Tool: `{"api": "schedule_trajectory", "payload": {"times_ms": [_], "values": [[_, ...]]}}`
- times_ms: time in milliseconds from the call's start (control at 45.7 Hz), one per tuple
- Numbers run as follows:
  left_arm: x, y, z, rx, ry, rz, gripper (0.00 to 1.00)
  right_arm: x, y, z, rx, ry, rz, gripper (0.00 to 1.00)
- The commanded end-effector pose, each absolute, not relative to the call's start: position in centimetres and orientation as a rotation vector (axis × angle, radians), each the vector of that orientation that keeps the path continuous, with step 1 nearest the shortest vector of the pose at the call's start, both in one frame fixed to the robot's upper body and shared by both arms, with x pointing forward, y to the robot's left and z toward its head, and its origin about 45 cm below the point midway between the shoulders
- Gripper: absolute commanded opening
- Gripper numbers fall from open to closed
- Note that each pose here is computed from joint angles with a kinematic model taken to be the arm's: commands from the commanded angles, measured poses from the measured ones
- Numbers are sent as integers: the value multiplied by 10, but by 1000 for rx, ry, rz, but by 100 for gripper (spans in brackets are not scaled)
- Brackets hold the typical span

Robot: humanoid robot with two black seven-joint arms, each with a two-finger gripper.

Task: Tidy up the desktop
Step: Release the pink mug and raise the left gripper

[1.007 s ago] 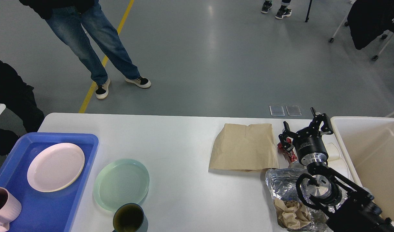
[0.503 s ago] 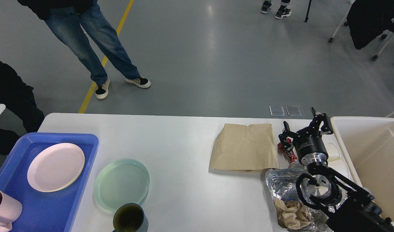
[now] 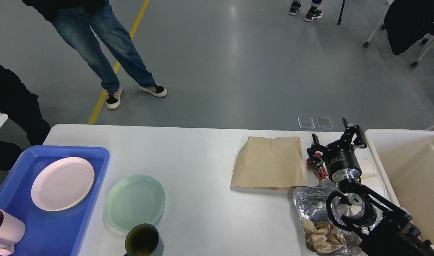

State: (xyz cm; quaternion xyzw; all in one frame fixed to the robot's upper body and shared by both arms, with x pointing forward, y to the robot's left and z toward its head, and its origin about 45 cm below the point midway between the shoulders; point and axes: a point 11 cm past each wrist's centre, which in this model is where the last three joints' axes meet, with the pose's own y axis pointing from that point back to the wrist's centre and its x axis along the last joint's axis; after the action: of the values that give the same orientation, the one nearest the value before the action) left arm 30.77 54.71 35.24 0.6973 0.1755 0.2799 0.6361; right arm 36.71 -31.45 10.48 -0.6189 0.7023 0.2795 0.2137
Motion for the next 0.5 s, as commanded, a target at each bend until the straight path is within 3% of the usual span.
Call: {"api": "schedule_trajectory", "payload": {"times_ms": [0, 263, 328, 481], "values": [[358, 494, 399, 1630, 226, 606, 93, 367, -315, 105, -1717, 1949, 776, 100], [382, 347, 453, 1564, 0, 428, 93, 367, -315, 105, -1717, 1949, 776, 100], [371, 304, 474, 1527, -50, 397, 92, 367, -315, 104, -1717, 1951, 776, 100], [329, 264, 493, 1462, -67, 347, 92, 367, -314, 105, -1718, 1948, 775, 100]]}}
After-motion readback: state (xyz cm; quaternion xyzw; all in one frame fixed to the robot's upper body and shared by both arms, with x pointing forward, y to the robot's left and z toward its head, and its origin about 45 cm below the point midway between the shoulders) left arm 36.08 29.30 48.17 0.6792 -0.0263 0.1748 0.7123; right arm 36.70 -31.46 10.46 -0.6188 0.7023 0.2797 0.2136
